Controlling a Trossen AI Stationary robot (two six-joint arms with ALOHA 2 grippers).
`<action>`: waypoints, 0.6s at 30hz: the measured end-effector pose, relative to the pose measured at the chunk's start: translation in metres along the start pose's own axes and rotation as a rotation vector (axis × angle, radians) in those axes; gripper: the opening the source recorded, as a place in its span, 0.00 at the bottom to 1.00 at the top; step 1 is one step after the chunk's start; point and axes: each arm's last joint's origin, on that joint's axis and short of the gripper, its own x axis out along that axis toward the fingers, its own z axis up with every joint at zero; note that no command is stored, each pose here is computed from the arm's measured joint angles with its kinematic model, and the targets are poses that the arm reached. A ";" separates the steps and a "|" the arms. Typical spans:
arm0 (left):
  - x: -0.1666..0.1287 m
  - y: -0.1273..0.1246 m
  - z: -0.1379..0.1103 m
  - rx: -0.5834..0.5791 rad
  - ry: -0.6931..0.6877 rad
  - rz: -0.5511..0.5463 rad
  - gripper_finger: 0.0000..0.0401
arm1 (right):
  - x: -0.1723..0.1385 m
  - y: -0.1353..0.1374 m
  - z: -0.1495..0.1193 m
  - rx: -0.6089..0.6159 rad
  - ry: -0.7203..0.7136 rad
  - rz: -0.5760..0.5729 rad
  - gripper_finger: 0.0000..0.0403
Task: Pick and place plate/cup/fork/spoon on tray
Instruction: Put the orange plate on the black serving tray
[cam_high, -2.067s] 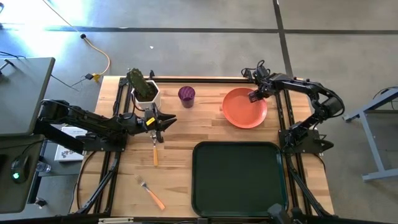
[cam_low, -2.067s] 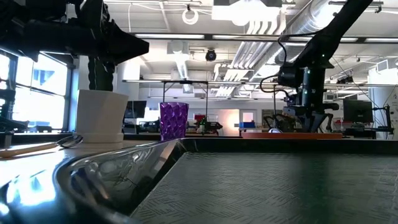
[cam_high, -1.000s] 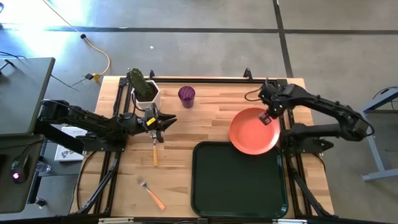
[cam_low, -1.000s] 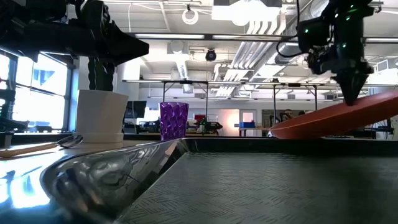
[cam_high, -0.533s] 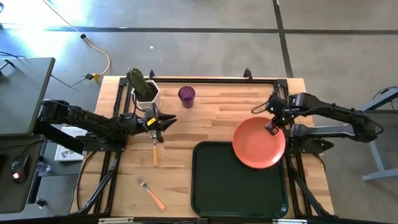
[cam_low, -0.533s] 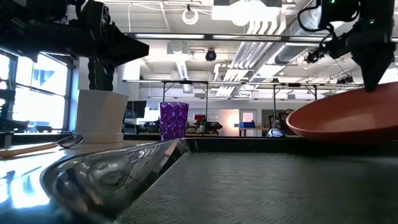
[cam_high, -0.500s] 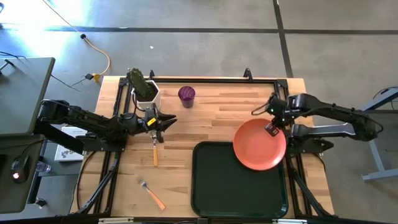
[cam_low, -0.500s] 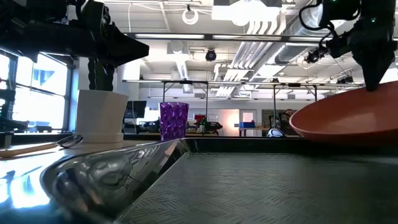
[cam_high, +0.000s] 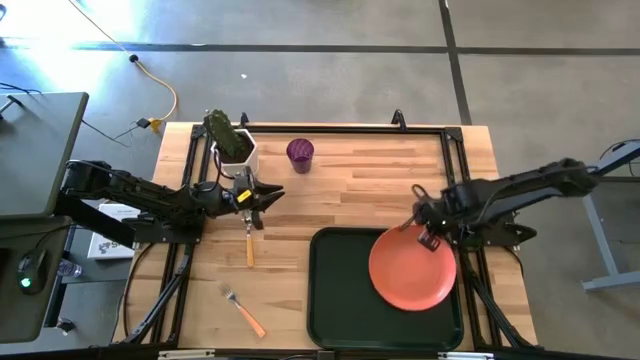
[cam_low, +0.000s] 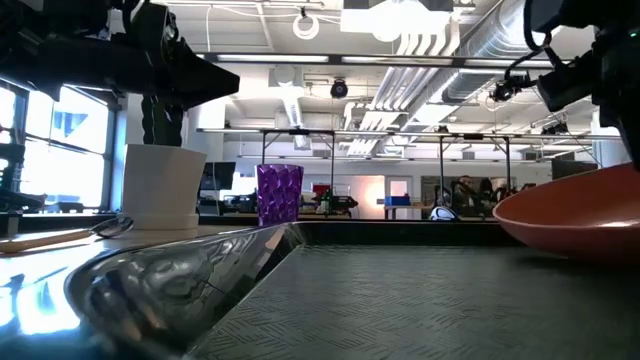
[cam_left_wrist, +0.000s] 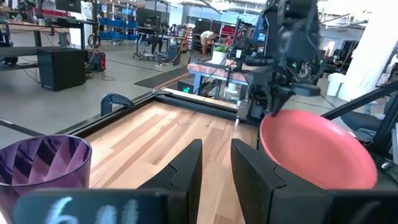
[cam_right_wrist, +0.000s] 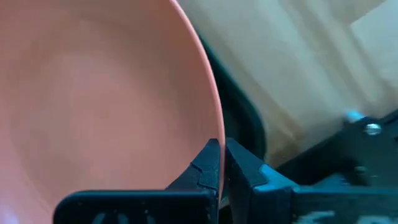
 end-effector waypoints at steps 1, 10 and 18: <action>0.000 0.000 0.000 0.000 0.000 0.000 0.19 | 0.003 0.006 -0.001 -0.004 0.001 0.005 0.00; 0.000 0.000 0.000 -0.002 0.003 0.000 0.19 | 0.039 0.055 -0.027 -0.085 0.170 -0.030 0.00; 0.000 0.000 0.000 -0.003 -0.001 -0.001 0.19 | 0.054 0.066 -0.035 -0.090 0.135 -0.110 0.11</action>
